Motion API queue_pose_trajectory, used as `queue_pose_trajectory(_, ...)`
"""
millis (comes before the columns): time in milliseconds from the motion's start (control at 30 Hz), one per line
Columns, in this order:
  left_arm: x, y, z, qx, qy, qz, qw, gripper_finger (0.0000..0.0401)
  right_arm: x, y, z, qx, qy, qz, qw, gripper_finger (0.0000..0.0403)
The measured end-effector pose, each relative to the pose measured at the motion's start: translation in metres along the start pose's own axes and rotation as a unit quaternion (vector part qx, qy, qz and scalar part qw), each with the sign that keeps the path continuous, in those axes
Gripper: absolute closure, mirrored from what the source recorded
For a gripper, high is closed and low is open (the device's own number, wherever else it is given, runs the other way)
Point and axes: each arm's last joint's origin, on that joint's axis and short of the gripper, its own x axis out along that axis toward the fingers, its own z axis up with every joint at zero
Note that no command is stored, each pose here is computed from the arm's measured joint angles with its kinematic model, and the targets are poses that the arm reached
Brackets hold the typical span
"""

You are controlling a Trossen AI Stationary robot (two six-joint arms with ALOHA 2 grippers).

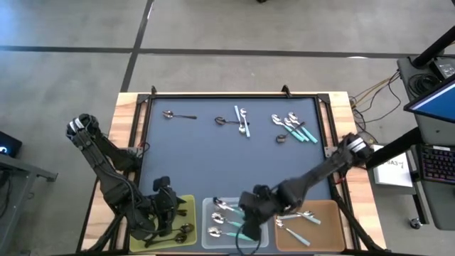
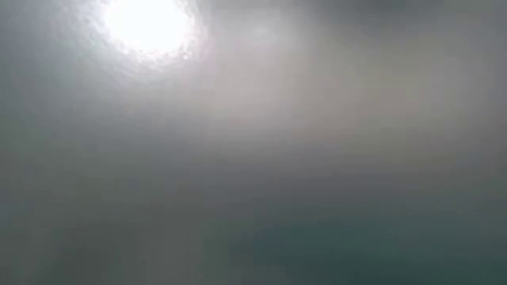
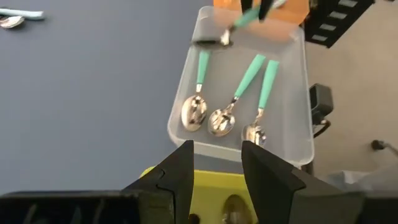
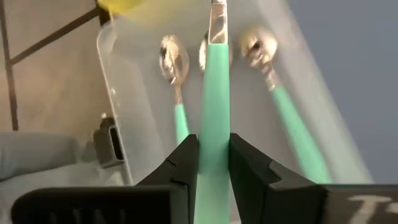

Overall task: Sort silverware by color (type)
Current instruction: Put the green spoon into the transparent bin, then put the black spoon into the yellow bin

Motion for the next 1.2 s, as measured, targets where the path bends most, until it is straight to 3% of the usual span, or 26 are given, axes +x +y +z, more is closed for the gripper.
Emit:
queue_pose_trajectory(167, 0.000, -0.004, 0.004, -0.005, -0.017, -0.017, 1.000, 0.0285, 0.019, 0.008, -0.020, 0.044, 0.016, -0.022, 0.999, 0.0311)
queue_pose_trajectory(367, -0.001, -0.008, 0.008, -0.005, -0.033, -0.029, 0.999, 0.0285, 0.012, 0.013, -0.024, 0.032, 0.012, -0.016, 0.999, 0.0291)
queue_pose_trajectory(500, -0.001, -0.010, 0.010, -0.017, -0.041, -0.040, 0.998, 0.0285, -0.003, 0.001, -0.022, 0.018, 0.016, -0.070, 0.997, 0.0290)
queue_pose_trajectory(633, -0.002, -0.013, 0.012, -0.029, -0.050, -0.052, 0.997, 0.0285, -0.024, -0.029, -0.019, 0.010, 0.048, -0.189, 0.981, 0.0293)
queue_pose_trajectory(800, -0.001, -0.012, 0.013, -0.038, -0.052, -0.050, 0.997, 0.0285, -0.047, -0.076, -0.004, -0.035, 0.104, -0.330, 0.937, 0.0294)
queue_pose_trajectory(1000, 0.001, -0.006, 0.018, -0.059, -0.108, 0.007, 0.992, 0.0285, -0.040, -0.145, 0.027, -0.073, 0.188, -0.364, 0.909, 0.0294)
queue_pose_trajectory(1200, 0.010, 0.008, 0.033, -0.082, -0.171, 0.079, 0.979, 0.0285, -0.036, -0.224, 0.037, -0.074, 0.273, -0.340, 0.897, 0.0294)
